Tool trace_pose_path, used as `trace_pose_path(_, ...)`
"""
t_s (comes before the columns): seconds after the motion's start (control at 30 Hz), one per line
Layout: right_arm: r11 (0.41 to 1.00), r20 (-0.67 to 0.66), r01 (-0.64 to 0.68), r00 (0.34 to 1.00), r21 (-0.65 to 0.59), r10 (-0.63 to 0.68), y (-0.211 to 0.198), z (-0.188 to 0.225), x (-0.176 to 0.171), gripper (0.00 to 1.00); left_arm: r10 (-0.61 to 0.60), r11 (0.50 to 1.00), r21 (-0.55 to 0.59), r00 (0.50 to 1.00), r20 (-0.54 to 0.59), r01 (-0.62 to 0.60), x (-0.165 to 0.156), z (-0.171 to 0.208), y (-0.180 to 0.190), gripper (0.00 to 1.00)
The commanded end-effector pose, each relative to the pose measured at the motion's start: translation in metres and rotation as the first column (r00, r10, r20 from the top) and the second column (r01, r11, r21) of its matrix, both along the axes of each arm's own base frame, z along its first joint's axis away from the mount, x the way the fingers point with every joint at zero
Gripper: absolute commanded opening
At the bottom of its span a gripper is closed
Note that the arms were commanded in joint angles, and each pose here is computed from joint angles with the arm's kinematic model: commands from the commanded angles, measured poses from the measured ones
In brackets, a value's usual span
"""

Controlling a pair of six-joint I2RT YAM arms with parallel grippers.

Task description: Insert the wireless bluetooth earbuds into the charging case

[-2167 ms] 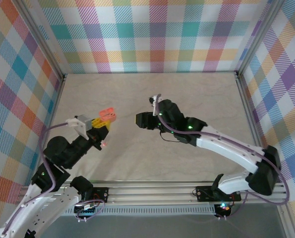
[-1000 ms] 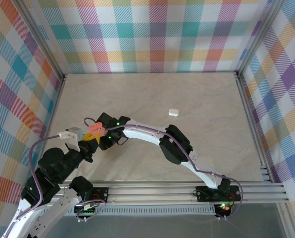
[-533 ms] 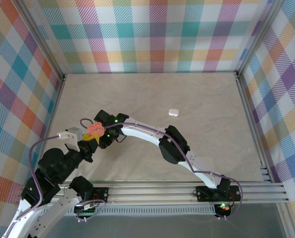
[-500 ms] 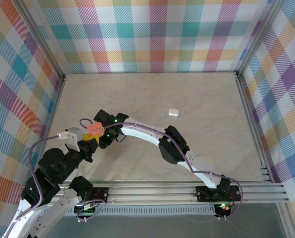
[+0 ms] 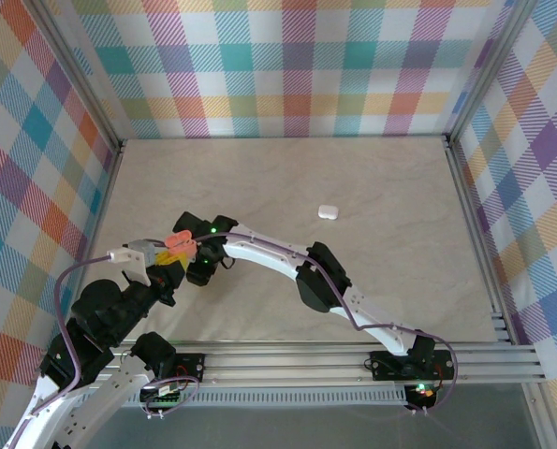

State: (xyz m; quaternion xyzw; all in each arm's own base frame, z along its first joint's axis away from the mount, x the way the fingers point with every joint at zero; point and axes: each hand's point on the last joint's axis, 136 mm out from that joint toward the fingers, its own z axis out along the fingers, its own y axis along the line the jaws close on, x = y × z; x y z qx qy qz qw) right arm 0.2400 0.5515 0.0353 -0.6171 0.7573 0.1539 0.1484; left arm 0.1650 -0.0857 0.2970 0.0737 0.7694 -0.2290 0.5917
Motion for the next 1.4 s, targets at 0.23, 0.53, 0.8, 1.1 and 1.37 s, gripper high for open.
trace_pose_path(0.23, 0.991, 0.124, -0.132, 0.983, -0.031, 0.135, 0.011, -0.011, -0.004, 0.53, 0.033, 0.999, 0.022, 0.999, -0.013, -0.033, 0.004, -0.004, 0.004, 0.00)
trace_pose_path(0.53, 0.991, 0.101, -0.136, 0.985, -0.012, 0.137, 0.016, -0.017, -0.008, 0.40, 0.038, 0.999, 0.033, 0.999, -0.016, -0.037, 0.007, -0.004, 0.003, 0.00)
trace_pose_path(0.8, 0.997, -0.134, 0.033, 0.991, 0.071, -0.023, 0.008, -0.004, 0.001, 0.25, 0.030, 0.999, 0.038, 0.999, -0.032, -0.029, 0.010, -0.007, -0.001, 0.00)
trace_pose_path(1.1, 0.986, -0.231, 0.147, 0.965, 0.074, -0.126, -0.013, 0.009, 0.017, 0.16, 0.039, 0.999, 0.039, 0.999, -0.038, -0.038, 0.009, -0.008, 0.001, 0.00)
trace_pose_path(1.37, 0.977, -0.247, 0.202, 0.952, 0.067, -0.179, -0.028, 0.015, 0.014, 0.11, 0.041, 0.999, 0.034, 0.998, -0.038, -0.039, 0.010, -0.006, 0.001, 0.00)
